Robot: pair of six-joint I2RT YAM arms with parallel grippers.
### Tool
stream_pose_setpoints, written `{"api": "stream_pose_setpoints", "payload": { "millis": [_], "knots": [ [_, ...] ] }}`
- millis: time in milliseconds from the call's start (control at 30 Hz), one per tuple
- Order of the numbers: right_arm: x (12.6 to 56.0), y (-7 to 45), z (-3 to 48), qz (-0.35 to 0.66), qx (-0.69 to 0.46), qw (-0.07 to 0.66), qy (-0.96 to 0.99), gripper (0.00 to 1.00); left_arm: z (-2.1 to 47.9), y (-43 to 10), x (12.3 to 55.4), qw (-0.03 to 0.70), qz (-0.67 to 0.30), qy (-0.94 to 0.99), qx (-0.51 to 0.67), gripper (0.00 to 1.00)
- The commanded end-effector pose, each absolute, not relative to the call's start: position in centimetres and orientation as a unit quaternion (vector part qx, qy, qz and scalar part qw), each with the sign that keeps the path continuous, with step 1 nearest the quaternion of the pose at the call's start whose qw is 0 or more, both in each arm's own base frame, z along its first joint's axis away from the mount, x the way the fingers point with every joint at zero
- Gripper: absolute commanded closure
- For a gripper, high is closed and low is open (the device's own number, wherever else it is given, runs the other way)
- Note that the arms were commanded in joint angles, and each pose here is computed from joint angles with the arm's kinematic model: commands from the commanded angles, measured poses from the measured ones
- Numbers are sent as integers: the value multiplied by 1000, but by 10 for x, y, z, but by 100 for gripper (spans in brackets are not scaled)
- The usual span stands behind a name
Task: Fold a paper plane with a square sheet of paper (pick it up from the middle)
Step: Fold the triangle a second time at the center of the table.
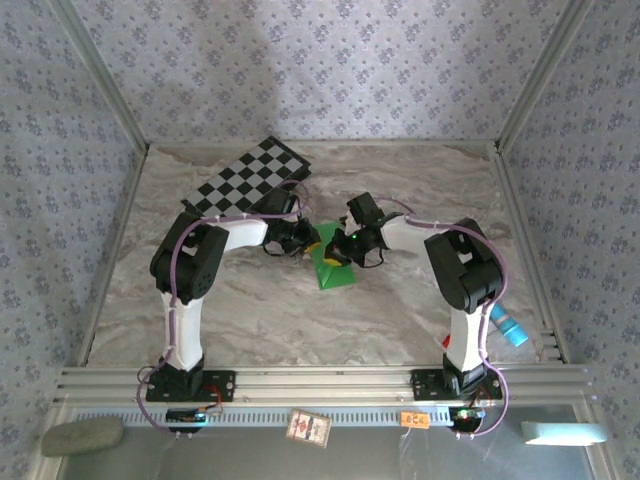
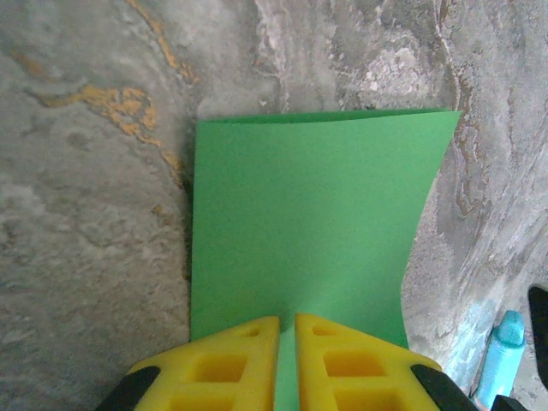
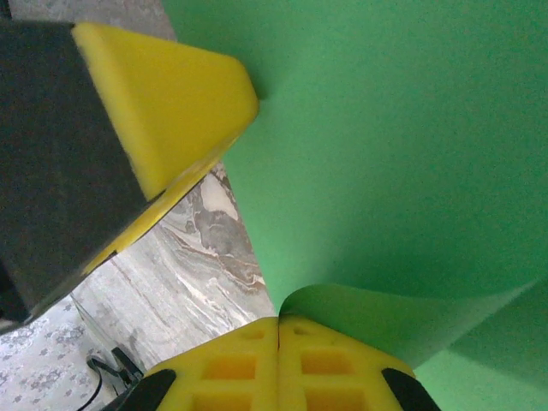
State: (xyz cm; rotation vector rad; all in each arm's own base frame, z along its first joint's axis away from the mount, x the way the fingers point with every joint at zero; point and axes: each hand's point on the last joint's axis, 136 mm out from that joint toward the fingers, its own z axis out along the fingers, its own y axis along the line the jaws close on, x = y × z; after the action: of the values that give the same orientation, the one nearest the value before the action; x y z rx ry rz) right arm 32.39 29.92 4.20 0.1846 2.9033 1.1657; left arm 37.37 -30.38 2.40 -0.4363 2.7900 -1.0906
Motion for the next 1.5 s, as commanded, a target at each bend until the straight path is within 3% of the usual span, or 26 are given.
{"api": "stream_pose_setpoints", "payload": {
  "millis": [0,1467],
  "knots": [
    [330,303,39,363,61,6,930,99,-4,-292,361,30,-324,933,-154,86],
    [329,305,31,346,48,1,937,98,-5,-294,360,27,-327,932,-156,86]
  ]
}}
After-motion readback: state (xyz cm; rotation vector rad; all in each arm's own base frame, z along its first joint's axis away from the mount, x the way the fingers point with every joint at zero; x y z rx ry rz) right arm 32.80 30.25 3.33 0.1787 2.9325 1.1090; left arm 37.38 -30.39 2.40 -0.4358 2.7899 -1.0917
